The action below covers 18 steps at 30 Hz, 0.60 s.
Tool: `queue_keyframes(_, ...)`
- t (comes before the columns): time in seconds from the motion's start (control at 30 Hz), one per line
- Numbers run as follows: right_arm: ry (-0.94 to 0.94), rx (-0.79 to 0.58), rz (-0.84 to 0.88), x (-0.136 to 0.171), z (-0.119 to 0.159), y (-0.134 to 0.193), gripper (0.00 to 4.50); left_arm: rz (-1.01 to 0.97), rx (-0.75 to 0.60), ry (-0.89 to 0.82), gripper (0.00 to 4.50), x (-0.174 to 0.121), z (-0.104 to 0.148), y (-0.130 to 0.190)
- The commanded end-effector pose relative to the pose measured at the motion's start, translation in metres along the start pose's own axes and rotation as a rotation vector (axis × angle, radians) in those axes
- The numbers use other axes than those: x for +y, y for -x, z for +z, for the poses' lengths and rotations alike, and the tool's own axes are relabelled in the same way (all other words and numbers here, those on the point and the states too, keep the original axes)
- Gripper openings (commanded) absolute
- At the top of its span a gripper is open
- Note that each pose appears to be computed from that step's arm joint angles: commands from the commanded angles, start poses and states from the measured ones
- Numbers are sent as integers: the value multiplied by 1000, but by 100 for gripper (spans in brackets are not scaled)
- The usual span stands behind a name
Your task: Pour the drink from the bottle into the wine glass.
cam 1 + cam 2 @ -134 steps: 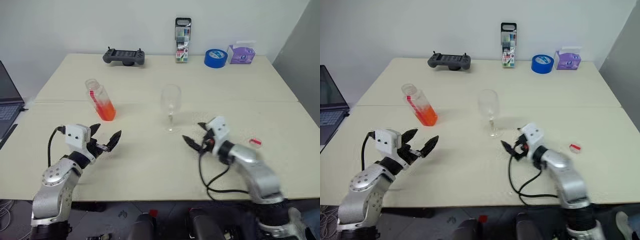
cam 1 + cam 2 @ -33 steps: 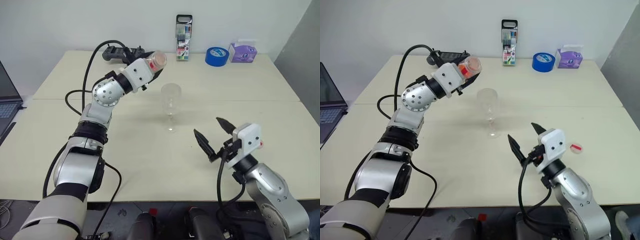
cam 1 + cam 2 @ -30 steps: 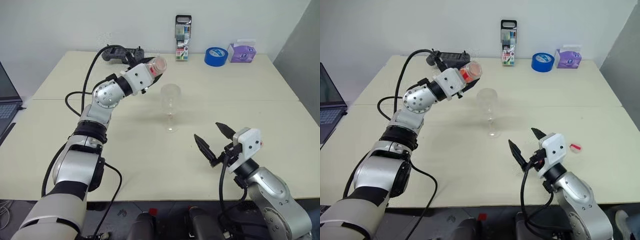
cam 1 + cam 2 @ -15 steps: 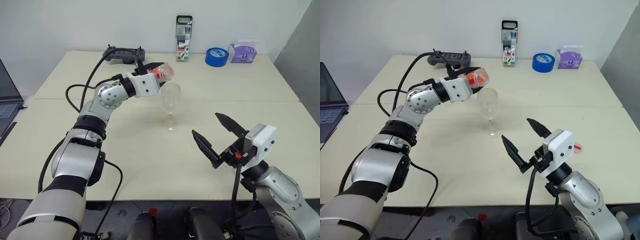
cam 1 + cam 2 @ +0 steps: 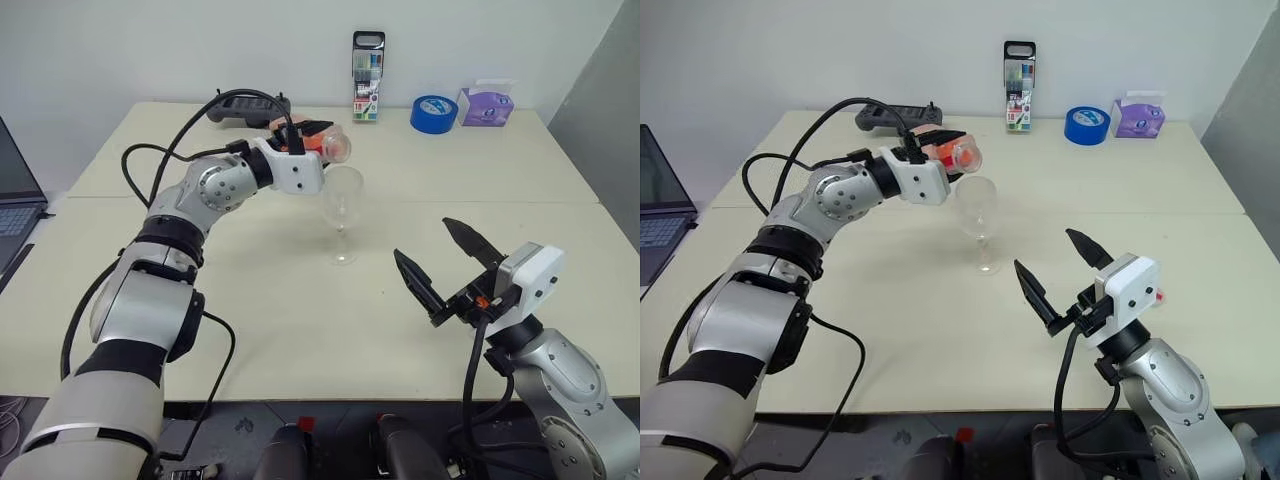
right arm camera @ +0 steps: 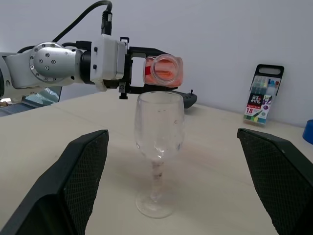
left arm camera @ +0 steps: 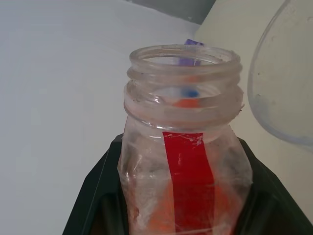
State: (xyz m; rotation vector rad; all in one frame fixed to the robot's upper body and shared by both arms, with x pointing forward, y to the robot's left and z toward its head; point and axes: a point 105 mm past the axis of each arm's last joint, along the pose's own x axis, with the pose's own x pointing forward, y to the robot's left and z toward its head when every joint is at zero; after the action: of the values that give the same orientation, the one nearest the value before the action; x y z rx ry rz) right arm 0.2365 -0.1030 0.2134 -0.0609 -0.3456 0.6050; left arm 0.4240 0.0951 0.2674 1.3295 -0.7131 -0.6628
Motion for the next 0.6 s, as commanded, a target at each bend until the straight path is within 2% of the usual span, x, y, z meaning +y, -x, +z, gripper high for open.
queue_keyframes(0.03, 1, -43, -17, -2, 8, 1, 450, 68, -27, -93, 192, 27, 7, 0)
queue_keyframes(0.3, -4, -30, -14, -2, 3, 0, 450, 79, -27, -205, 192, 31, 5, 5)
queue_keyframes(0.6, -2, -27, -11, -3, 2, -1, 450, 91, -24, -257, 192, 33, 4, 5)
